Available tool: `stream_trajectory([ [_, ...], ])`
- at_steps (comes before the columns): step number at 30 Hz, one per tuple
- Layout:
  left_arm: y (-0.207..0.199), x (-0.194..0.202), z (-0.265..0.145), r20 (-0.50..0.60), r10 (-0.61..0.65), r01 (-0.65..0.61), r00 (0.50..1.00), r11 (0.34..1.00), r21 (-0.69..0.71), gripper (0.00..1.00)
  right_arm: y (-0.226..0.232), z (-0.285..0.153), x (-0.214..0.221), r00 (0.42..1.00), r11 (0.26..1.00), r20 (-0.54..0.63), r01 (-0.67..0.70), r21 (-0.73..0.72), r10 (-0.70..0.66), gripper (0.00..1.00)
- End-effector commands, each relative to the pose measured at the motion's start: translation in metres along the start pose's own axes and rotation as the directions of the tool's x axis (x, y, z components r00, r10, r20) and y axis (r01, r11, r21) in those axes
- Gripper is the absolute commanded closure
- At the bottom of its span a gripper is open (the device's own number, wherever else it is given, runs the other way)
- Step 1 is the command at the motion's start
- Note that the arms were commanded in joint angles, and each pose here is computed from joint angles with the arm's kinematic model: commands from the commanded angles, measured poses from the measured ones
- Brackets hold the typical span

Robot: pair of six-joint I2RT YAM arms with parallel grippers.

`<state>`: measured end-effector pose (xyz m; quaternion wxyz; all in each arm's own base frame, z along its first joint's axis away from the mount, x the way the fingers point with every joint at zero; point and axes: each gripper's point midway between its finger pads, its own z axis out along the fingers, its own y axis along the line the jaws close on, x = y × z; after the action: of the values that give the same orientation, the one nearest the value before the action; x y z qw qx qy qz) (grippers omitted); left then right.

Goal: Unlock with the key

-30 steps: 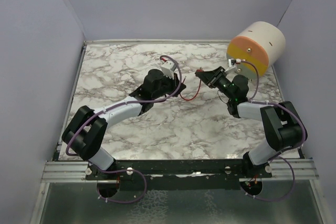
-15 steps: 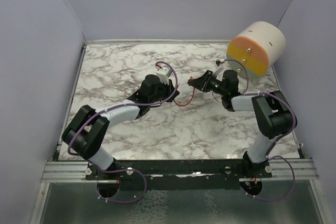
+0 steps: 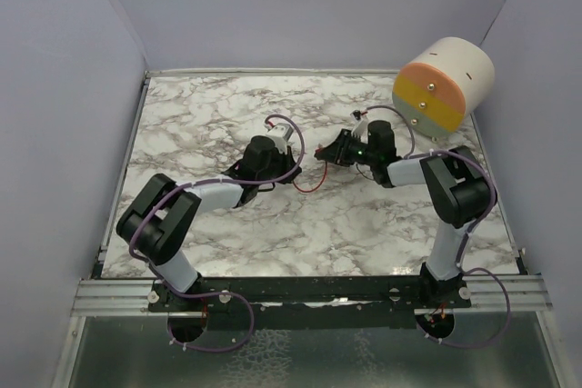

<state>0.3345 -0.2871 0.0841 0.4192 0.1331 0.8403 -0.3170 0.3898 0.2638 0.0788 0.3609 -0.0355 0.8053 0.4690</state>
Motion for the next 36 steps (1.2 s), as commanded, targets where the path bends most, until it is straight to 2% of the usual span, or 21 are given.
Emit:
stream_trajectory([
  [1,0.010,0.003,0.004,0.011,-0.015,0.016,1.000,1.000,-0.016,1.00,-0.010,0.011,0.006,1.000,0.999,-0.013,0.010,0.042,-0.010,0.99],
  [7,0.017,0.011,0.007,-0.011,-0.028,0.028,1.000,0.999,-0.027,1.00,-0.020,0.016,0.018,0.999,0.997,-0.043,-0.019,0.074,0.022,0.98],
  [14,0.026,0.024,0.012,-0.045,-0.048,0.046,0.998,0.998,-0.036,1.00,-0.027,0.021,0.024,0.997,0.994,-0.065,-0.043,0.096,0.050,0.78],
  [21,0.033,0.031,0.012,-0.066,-0.060,0.057,0.996,0.997,-0.042,1.00,-0.032,0.023,0.029,0.994,0.992,-0.079,-0.066,0.107,0.075,0.69],
  [29,0.036,0.026,0.011,-0.057,-0.066,0.064,0.996,0.997,-0.041,1.00,-0.031,0.019,0.029,0.994,0.991,-0.072,-0.069,0.117,0.078,0.45],
  [36,0.042,0.015,0.008,-0.042,-0.064,0.062,0.997,0.997,-0.038,1.00,-0.030,0.014,0.026,0.995,0.989,-0.065,-0.061,0.138,0.070,0.37],
])
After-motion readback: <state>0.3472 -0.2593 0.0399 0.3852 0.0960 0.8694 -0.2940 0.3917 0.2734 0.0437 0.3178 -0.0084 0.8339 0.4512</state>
